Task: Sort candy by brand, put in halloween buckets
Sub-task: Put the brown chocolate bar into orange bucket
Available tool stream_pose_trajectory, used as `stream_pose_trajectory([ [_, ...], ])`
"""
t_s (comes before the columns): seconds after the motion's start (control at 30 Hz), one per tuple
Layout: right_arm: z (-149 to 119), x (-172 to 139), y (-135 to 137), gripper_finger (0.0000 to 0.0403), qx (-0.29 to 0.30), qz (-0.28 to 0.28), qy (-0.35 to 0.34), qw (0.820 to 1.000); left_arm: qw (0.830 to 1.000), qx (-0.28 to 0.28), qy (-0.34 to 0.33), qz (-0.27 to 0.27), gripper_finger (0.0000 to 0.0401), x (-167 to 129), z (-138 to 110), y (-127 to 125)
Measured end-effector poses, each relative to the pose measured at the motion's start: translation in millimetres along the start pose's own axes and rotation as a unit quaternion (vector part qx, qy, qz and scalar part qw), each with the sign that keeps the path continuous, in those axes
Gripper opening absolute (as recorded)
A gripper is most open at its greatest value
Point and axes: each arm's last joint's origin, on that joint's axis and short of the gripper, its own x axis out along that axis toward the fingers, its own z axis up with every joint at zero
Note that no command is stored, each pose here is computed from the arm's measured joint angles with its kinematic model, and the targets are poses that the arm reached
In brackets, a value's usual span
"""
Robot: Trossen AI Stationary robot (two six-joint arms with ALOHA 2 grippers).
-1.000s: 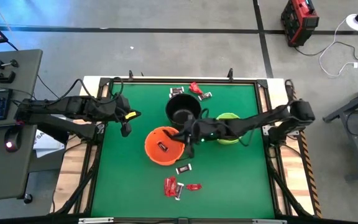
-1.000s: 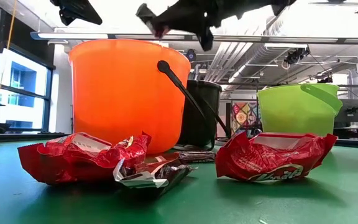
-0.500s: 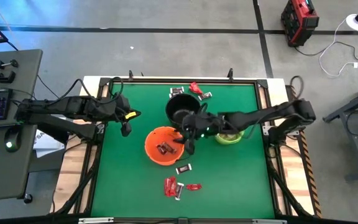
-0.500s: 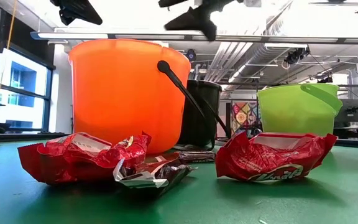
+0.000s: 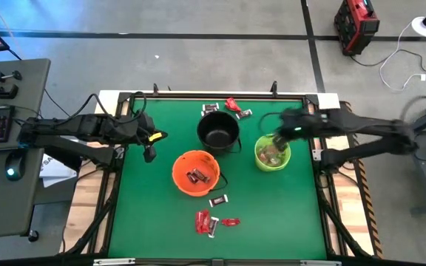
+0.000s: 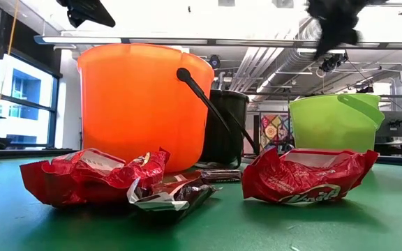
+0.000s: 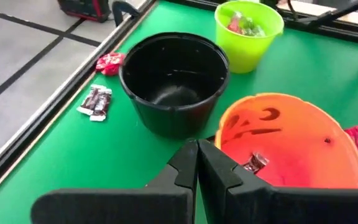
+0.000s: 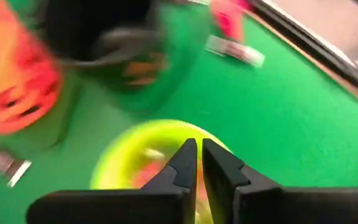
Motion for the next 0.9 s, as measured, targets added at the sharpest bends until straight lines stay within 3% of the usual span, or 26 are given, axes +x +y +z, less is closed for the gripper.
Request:
stream_pose_trajectory([
  [0.07, -19.7, -4.2, -21.8, 0.0012, 0.088, -0.028, -0.004, 0.996, 1.000, -0.004, -0.009, 0.013, 0.0000, 0.5, 1.6, 0.7],
  [0.17, -45.7, -0.3, -41.8, 0.0003, 0.234, -0.031, -0.016, 0.972, 0.998, -0.022, -0.041, 0.040, 0.0000, 4.9, 9.2, 3.0],
  [0.27, -71.8, 15.4, -53.2, 0.0004, 0.317, -0.039, 0.007, 0.947, 0.995, -0.050, -0.080, 0.044, 0.0000, 14.0, 21.4, 6.2],
  [0.47, -104.3, 49.7, -58.8, 0.0001, 0.324, -0.033, 0.067, 0.943, 0.985, -0.116, -0.119, 0.045, 0.0000, 47.2, 41.2, 19.6],
  [0.6, -108.1, 55.5, -58.6, 0.0000, 0.313, -0.029, 0.074, 0.946, 0.981, -0.143, -0.124, 0.044, 0.0000, 69.7, 47.8, 31.0],
  [0.9, -102.2, 56.6, -48.7, 0.0000, 0.304, 0.055, 0.092, 0.947, 0.973, -0.175, -0.146, 0.029, 0.0000, 100.6, 56.5, 45.5],
])
